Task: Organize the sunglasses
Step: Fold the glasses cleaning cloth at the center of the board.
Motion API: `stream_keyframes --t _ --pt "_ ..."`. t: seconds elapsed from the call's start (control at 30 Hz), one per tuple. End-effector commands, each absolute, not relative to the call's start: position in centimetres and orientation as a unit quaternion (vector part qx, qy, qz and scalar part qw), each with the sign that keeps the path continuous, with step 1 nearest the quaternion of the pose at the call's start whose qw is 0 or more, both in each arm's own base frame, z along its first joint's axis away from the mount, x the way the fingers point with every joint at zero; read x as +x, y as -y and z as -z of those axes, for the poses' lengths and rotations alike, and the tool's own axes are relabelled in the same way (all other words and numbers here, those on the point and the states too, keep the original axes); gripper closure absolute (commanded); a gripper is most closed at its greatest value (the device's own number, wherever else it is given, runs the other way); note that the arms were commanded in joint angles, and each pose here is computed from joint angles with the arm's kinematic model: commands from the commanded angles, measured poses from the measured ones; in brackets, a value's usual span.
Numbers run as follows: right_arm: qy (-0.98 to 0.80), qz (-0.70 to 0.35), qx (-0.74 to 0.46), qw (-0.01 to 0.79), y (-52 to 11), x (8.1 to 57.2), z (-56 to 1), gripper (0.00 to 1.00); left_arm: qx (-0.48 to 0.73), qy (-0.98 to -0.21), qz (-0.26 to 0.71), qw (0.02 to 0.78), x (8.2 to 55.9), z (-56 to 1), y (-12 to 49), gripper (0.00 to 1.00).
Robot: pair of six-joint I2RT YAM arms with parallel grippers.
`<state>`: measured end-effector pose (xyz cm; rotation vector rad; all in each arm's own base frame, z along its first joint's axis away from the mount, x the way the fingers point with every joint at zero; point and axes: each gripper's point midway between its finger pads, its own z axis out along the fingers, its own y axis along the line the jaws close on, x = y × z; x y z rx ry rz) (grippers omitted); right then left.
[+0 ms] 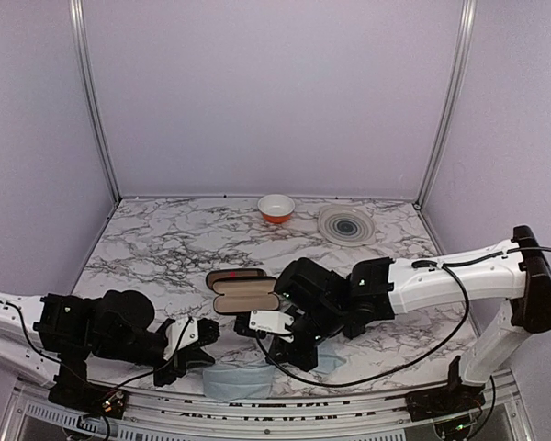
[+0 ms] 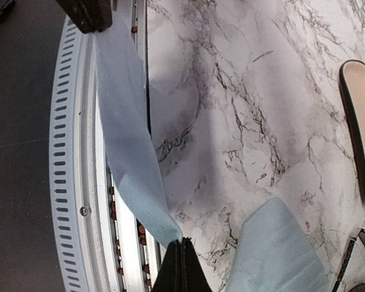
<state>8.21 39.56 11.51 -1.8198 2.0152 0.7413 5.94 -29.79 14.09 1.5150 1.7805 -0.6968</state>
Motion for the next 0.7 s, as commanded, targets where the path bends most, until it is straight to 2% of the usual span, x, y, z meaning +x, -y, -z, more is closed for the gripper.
stream_keyframes --t 0.0,0.67 --pt "-0.699 -0.263 -0.638 0.188 -40.6 10.2 -12.5 1.0 0.557 -0.699 0.263 0.363 8.0 -14.1 29.9 1.0" --pt "-0.713 -0.26 -0.629 0.167 -40.6 15.6 -7.7 1.0 0.486 -0.778 0.171 0.361 14.6 -8.7 30.1 1.0"
